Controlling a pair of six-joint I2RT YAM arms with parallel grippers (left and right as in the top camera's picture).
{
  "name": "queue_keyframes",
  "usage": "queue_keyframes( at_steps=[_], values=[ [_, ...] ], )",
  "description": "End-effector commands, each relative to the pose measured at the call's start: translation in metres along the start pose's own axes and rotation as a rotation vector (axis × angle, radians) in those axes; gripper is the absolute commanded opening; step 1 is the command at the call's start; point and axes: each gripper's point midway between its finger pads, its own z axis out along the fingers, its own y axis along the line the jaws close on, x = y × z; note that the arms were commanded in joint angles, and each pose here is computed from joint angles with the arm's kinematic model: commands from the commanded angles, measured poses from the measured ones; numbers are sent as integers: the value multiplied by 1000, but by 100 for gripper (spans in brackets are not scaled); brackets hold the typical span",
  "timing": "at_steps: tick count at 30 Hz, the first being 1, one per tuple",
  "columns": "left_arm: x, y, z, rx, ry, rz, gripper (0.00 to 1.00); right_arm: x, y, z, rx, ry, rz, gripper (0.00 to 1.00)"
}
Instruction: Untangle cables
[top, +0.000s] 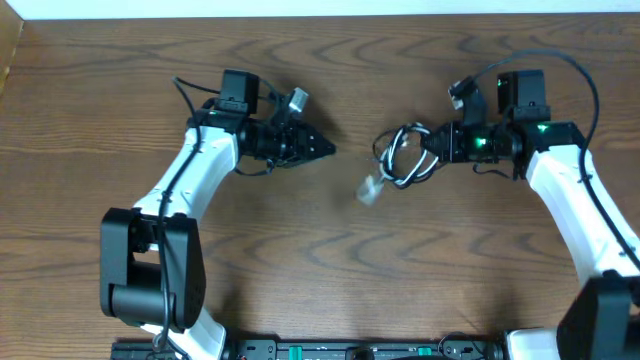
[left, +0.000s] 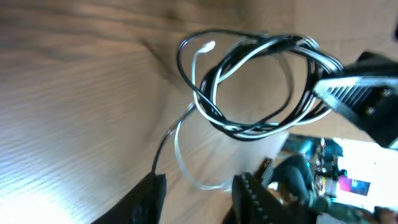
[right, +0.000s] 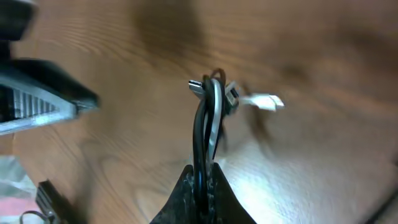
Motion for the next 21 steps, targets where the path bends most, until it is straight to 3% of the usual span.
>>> queue_keyframes(
  at_steps=[1,8,16,21],
  values=[
    [-3,-22,-2,91,-7,106,45,-21,41,-23,-14,-88,-192,1],
    [-21,-49,-16,120,-97,180,48,-25,58,-41,-3,-140,-222,1],
    [-27,-81,3,167,-118,277,48,-16,65,-42,-46,-110,-165,1],
    [-31,-77,23,55,-154,258,47,-8,65,-41,-55,-78,-136,1]
  ],
)
